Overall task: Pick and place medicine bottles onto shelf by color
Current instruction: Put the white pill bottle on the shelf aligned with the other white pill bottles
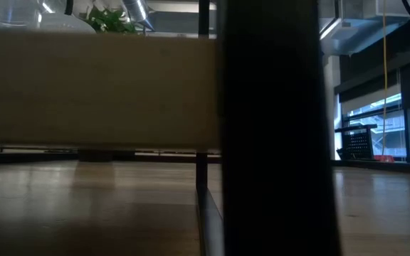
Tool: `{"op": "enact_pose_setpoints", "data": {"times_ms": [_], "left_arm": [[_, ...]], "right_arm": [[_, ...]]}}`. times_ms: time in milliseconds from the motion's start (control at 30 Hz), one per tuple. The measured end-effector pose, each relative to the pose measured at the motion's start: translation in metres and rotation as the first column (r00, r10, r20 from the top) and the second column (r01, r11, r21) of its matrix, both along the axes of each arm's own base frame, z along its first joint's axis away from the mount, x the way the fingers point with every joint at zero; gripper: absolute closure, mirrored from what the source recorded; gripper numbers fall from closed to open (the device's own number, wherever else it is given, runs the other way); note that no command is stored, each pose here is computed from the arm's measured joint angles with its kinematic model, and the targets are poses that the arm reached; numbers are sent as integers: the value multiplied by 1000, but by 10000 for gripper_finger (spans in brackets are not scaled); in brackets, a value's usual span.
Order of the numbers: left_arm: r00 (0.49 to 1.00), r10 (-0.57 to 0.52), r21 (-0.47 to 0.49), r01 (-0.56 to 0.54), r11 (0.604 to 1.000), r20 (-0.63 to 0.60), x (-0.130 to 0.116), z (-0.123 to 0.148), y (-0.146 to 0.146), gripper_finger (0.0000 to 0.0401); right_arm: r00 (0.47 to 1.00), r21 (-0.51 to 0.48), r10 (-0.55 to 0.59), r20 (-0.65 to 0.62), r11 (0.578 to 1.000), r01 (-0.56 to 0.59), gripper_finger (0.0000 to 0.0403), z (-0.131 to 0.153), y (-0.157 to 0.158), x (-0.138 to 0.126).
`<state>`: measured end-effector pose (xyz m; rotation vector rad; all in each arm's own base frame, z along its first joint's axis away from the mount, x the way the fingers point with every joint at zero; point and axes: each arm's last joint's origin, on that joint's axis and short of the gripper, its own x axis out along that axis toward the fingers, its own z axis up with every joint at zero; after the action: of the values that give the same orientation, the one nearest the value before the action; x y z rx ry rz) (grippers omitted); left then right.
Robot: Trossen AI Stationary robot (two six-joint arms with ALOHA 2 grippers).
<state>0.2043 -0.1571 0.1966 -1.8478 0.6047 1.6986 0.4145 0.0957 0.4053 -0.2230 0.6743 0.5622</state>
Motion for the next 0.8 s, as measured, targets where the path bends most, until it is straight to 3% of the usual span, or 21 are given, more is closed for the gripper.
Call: {"op": "enact_pose_setpoints", "data": {"times_ms": [267,800], "left_arm": [[1000,0,1,0,1000,-3,1,-3,-1,120],[1000,-1,2,1,1000,-4,1,-3,-1,197]], "right_arm": [[1000,0,0,0,1000,0,138,0,0,0],[1000,0,0,0,1000,0,138,0,0,0]]}}
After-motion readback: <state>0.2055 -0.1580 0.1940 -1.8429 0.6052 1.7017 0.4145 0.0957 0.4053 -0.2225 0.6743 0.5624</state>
